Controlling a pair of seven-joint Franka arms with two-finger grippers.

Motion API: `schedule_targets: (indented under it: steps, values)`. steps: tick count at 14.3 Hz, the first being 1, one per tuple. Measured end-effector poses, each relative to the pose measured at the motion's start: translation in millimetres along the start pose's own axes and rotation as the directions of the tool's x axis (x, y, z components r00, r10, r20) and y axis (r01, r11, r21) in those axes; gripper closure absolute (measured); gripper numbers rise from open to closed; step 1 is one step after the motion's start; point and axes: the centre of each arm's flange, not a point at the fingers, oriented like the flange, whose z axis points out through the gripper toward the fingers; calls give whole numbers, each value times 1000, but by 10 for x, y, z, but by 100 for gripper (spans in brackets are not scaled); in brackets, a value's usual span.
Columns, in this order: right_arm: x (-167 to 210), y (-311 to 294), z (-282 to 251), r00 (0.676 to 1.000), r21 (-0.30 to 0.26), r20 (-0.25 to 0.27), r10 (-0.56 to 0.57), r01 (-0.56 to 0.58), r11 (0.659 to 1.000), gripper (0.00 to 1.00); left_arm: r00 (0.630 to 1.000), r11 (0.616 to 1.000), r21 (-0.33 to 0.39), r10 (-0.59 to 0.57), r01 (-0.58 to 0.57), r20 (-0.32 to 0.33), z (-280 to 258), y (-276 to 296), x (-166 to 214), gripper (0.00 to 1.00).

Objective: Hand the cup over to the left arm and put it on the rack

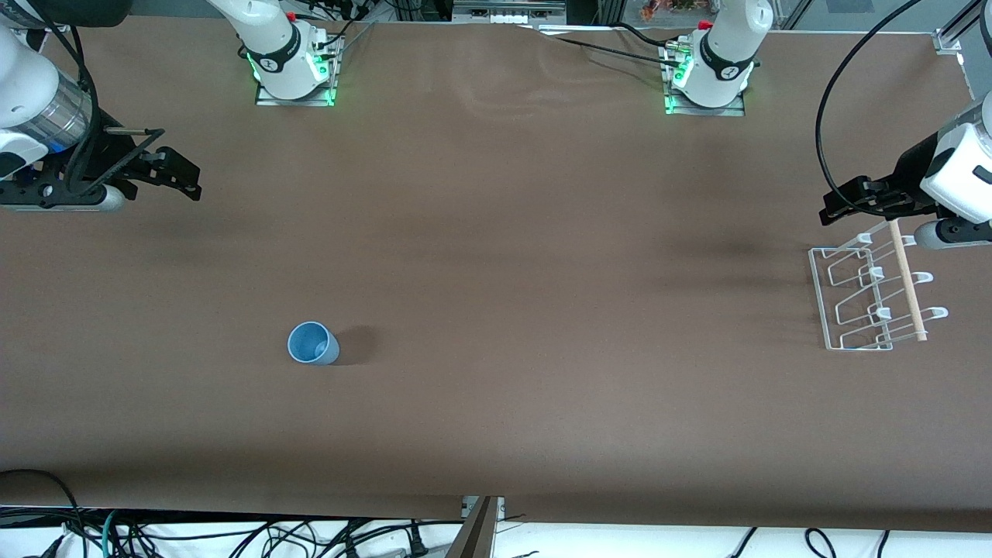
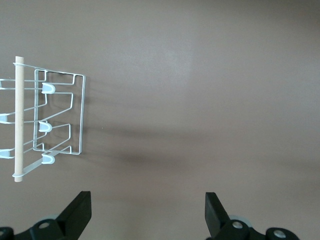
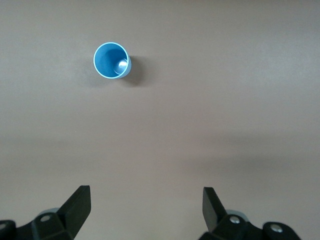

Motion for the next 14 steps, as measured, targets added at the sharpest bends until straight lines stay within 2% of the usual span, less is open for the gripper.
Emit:
schedule_targets:
  steps: [10, 14]
  values:
    - [1, 1, -15, 1000, 0, 0, 2, -2, 1000, 0, 1000, 1000, 0, 1, -1, 1, -1, 8, -3, 0]
    - [50, 5, 83, 1000, 0, 16, 5, -5, 1000, 0, 1000, 1000, 2, 4, -4, 15, 5, 17, -21, 0]
